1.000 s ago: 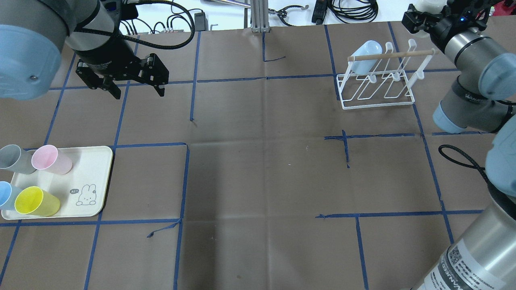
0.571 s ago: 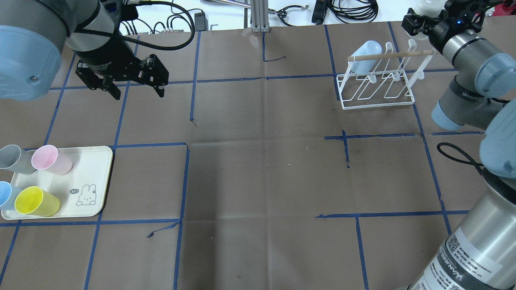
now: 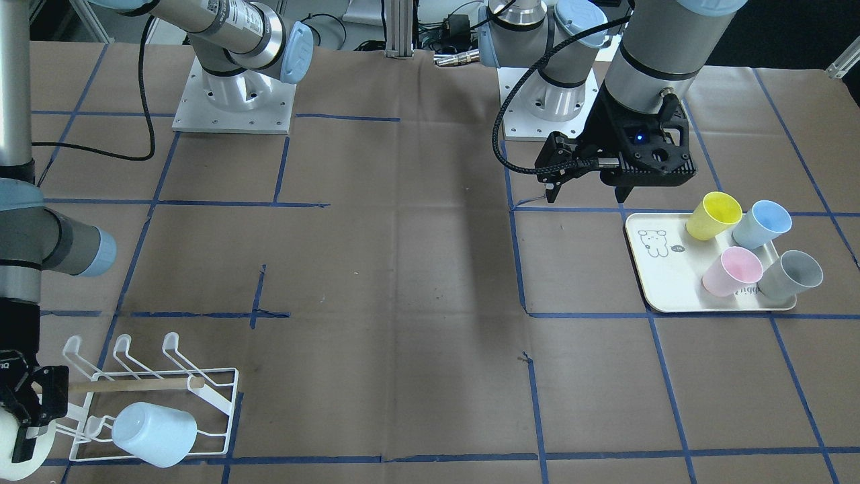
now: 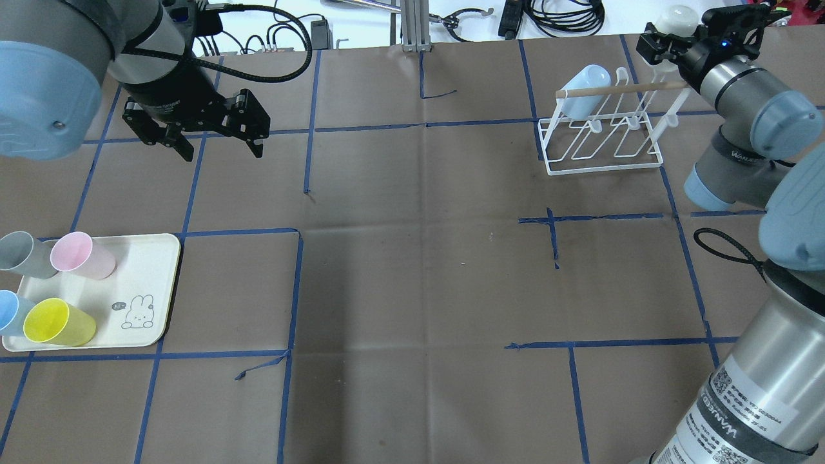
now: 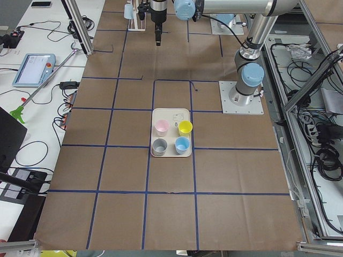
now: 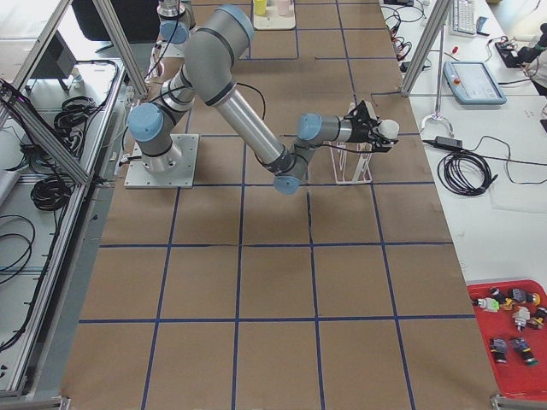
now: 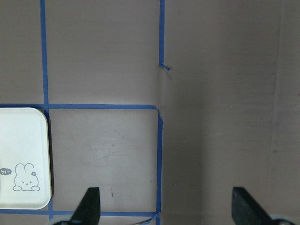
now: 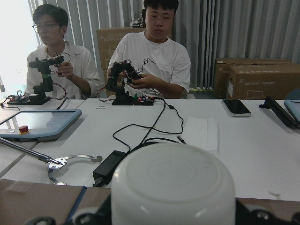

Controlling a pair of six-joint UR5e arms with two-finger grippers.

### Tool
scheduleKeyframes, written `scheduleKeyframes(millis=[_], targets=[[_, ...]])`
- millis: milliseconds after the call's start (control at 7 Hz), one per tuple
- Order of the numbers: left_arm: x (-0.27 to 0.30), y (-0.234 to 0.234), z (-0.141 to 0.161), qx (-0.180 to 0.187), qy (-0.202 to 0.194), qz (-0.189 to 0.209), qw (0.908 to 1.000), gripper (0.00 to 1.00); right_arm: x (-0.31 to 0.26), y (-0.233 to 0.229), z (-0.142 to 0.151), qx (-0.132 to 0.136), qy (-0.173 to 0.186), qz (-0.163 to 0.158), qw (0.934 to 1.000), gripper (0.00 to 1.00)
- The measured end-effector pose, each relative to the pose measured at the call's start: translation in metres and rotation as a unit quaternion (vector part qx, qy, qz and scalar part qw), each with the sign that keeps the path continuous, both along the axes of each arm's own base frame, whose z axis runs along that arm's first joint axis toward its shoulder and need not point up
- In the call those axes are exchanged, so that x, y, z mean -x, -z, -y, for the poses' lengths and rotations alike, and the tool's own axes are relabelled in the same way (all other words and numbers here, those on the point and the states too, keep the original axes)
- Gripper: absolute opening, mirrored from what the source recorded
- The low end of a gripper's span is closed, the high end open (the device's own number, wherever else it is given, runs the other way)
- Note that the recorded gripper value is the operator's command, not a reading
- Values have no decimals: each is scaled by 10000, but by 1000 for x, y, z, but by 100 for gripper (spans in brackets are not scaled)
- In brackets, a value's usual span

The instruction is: Transfer IKEA cup to right arm and place on rack

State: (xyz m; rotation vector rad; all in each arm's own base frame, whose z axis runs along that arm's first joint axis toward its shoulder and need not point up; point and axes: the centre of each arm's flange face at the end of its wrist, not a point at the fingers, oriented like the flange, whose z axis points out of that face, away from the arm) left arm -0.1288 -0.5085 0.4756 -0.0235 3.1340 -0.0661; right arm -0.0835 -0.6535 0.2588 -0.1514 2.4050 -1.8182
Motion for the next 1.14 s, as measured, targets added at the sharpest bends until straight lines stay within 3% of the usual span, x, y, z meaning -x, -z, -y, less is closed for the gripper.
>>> scheduleKeyframes(millis=[714, 857, 1143], targets=[[0, 0, 0, 1, 1, -10, 10000, 100, -2, 10, -4, -90, -56, -10, 9999, 29], [0, 0, 0, 2, 1, -11, 10000, 100, -2, 10, -5, -97, -74, -5, 9999, 34], [0, 1, 1, 0, 1, -1, 10000, 100, -2, 11, -6, -102, -124, 10, 9999, 73]])
